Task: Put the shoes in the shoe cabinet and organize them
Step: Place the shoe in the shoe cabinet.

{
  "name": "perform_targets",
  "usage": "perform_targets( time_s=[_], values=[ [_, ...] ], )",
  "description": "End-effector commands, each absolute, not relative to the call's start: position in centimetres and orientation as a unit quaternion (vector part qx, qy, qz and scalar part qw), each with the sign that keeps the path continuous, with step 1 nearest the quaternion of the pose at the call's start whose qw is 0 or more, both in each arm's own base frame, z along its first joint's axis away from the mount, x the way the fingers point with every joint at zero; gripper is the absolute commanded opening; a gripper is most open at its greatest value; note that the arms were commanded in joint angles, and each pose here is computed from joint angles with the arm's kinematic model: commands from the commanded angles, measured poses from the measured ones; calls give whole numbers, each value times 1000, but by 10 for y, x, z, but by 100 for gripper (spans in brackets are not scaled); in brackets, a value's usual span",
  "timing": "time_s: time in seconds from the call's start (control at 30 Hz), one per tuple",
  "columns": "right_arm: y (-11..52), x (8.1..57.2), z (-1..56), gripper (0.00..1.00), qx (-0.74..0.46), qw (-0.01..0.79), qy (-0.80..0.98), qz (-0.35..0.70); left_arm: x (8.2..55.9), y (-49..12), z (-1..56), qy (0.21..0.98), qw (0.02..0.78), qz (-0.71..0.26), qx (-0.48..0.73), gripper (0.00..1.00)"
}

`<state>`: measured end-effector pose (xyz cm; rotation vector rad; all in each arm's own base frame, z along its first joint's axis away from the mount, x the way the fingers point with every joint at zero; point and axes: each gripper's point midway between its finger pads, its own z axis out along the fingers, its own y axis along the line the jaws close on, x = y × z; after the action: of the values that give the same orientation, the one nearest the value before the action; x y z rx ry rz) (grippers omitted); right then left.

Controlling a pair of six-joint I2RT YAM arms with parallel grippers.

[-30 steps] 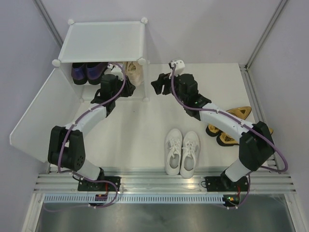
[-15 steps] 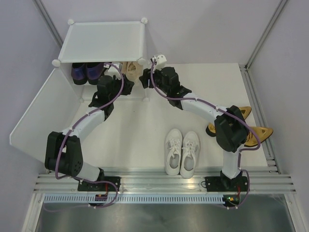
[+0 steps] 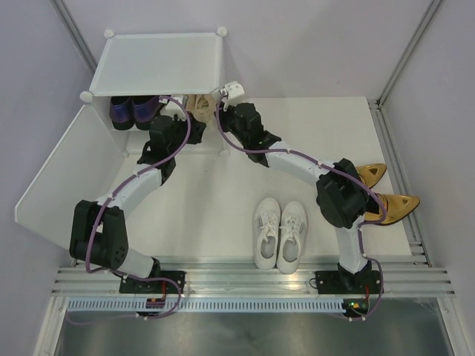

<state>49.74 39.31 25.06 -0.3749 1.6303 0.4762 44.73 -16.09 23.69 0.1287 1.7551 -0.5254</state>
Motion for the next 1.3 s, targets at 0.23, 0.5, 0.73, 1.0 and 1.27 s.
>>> perform_targets(
  time_s=[0.23, 0.5, 0.73, 1.0, 1.27],
  values=[
    [398, 491, 270, 1, -168, 679, 694, 169, 468, -170, 239, 741, 625, -237, 61, 12],
    [398, 486, 273, 1, -188, 674, 695, 167, 483, -175, 239, 737, 630, -236, 74, 9],
    [396, 484, 272, 1, -195, 673, 695, 161, 492, -175, 230, 741, 627, -228, 75, 8],
    [397, 480, 268, 1, -203, 668, 696, 167, 503, -172, 230, 741, 633, -212, 72, 7],
    [395, 481, 265, 1, -202, 667, 699, 163, 510, -166, 214, 753, 624, -199, 60, 5]
  ],
)
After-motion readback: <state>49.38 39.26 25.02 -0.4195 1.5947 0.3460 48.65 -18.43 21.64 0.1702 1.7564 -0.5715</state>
